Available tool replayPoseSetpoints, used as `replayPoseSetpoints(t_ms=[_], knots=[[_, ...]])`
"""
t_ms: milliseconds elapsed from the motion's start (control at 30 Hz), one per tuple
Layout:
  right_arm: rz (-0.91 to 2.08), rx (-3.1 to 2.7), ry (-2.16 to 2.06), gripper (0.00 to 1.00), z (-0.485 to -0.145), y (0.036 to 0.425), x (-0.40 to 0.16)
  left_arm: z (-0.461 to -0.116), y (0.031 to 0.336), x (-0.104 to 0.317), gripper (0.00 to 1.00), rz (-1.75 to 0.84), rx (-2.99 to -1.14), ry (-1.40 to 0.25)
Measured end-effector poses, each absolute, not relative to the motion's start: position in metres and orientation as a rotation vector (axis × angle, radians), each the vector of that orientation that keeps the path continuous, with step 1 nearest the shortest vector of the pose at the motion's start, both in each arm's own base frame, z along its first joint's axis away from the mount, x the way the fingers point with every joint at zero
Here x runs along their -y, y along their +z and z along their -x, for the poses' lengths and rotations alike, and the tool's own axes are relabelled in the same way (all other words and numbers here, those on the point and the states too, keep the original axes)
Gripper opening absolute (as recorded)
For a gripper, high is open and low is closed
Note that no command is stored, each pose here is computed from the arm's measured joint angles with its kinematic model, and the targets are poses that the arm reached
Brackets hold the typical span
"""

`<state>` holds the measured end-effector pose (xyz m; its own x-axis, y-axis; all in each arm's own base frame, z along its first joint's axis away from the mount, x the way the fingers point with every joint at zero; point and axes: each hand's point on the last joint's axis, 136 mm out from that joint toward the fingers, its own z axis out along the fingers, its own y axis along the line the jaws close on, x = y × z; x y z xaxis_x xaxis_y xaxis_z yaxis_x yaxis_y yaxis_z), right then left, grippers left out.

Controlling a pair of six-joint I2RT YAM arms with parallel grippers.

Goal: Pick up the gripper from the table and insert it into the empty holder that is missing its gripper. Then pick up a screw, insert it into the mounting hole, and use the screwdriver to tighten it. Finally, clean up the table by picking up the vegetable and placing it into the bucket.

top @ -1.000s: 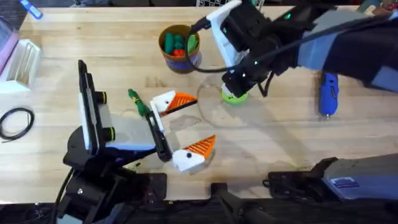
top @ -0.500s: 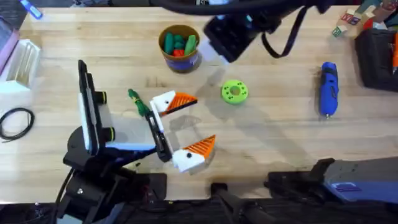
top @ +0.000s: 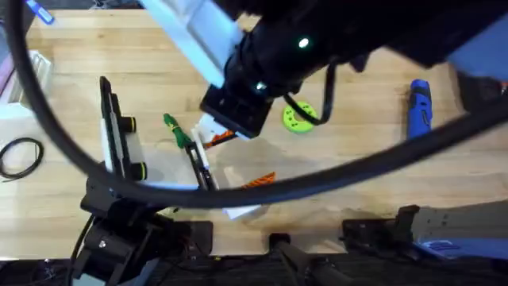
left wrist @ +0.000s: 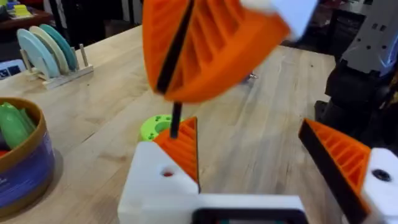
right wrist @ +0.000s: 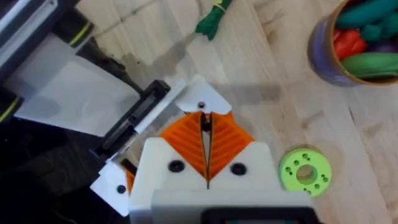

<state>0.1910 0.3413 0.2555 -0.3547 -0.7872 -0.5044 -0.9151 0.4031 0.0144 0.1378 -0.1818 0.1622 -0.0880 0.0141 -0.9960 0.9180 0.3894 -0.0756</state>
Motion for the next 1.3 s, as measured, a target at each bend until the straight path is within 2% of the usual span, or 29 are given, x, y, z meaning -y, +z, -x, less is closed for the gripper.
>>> replayPoseSetpoints(t_ms=[300, 1300], knots=[[1.496, -2.280, 0.393, 0.007, -0.191, 0.236, -0.350, -0.138, 0.162, 0.182, 0.987, -0.889, -1.455, -0.951], [1.516, -2.320, 0.382, 0.006, -0.193, 0.217, -0.357, -0.137, 0.162, 0.182, 0.985, -0.888, -1.459, -0.962]])
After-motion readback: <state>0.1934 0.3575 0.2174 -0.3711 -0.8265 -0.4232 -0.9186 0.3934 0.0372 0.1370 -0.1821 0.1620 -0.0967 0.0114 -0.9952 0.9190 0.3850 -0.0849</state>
